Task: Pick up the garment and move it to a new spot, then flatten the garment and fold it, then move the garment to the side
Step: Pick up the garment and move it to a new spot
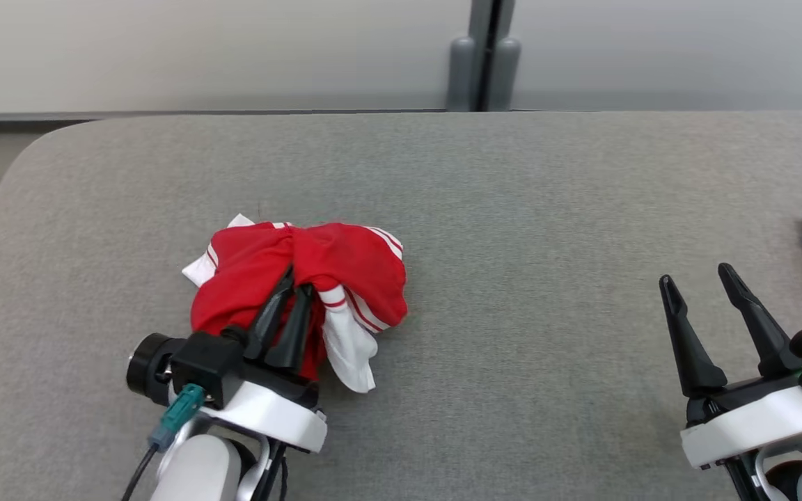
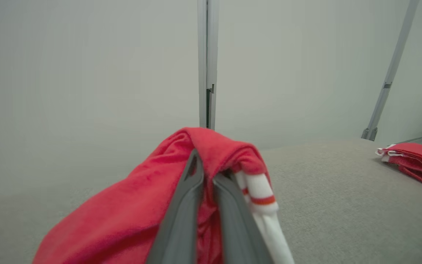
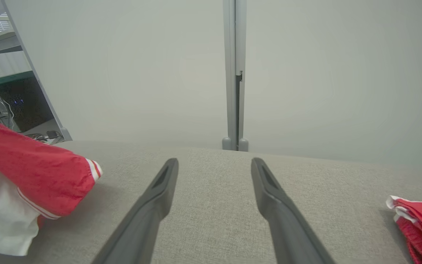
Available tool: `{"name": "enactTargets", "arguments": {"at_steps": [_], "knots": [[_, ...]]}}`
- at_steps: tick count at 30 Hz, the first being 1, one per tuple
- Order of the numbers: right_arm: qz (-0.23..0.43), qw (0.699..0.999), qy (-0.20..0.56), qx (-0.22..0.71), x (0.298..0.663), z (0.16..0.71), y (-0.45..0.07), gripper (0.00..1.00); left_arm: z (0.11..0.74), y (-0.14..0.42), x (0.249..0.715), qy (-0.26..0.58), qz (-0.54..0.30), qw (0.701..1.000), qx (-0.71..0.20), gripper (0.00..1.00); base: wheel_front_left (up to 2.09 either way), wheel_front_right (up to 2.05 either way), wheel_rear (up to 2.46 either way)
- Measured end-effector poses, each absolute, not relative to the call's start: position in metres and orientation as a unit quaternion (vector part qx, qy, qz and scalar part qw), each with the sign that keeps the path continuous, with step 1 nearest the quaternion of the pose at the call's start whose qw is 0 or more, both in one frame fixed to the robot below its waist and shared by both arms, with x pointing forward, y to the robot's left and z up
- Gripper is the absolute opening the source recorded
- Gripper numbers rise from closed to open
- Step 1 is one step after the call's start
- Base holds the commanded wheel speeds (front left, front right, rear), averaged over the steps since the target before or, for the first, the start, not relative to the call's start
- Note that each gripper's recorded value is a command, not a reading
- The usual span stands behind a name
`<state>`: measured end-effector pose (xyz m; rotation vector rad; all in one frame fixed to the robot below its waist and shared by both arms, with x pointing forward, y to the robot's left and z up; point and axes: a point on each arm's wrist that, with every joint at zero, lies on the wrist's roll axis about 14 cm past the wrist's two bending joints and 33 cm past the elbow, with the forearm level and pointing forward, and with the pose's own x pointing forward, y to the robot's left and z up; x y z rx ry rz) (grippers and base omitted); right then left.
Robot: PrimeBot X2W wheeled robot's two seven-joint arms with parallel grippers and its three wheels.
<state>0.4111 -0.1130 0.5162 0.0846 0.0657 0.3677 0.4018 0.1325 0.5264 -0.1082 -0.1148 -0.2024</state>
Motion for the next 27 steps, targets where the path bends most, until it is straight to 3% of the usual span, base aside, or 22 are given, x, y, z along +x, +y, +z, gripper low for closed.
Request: {"name": "enactTargets", "arguments": {"at_steps": [8, 16, 17, 18, 19, 23, 27], "knots": [[0.113, 0.992, 0.018, 0.050, 0.388, 0.524, -0.159, 1.00, 0.537, 0.028, 0.417, -0.061, -0.253, 0.963, -0.066, 0.00, 0.00, 0.00, 0.00], [0.033, 0.997, 0.020, 0.066, 0.370, 0.516, -0.206, 1.00, 0.517, -0.080, 0.411, -0.021, -0.405, 0.911, -0.070, 0.00, 0.00, 0.00, 0.00], [0.026, 0.997, 0.025, 0.067, 0.369, 0.511, -0.209, 1.00, 0.509, -0.090, 0.408, -0.009, -0.422, 0.904, -0.066, 0.24, 0.00, 0.00, 0.00], [0.022, 0.997, 0.031, 0.070, 0.369, 0.507, -0.211, 1.00, 0.500, -0.097, 0.406, 0.003, -0.434, 0.899, -0.063, 0.24, 0.00, 0.00, 0.00], [0.017, 0.997, 0.037, 0.072, 0.369, 0.502, -0.213, 1.00, 0.490, -0.103, 0.404, 0.016, -0.444, 0.894, -0.060, 1.00, 0.00, 0.00, 0.00], [-0.004, 0.996, 0.052, 0.075, 0.371, 0.486, -0.225, 1.00, 0.472, -0.122, 0.400, 0.036, -0.474, 0.876, -0.074, 1.00, 0.00, 0.00, 0.00], [0.005, 0.995, 0.054, 0.081, 0.376, 0.482, -0.219, 1.00, 0.488, -0.119, 0.402, 0.006, -0.472, 0.877, -0.086, 1.00, 0.00, 0.00, 0.00]]}}
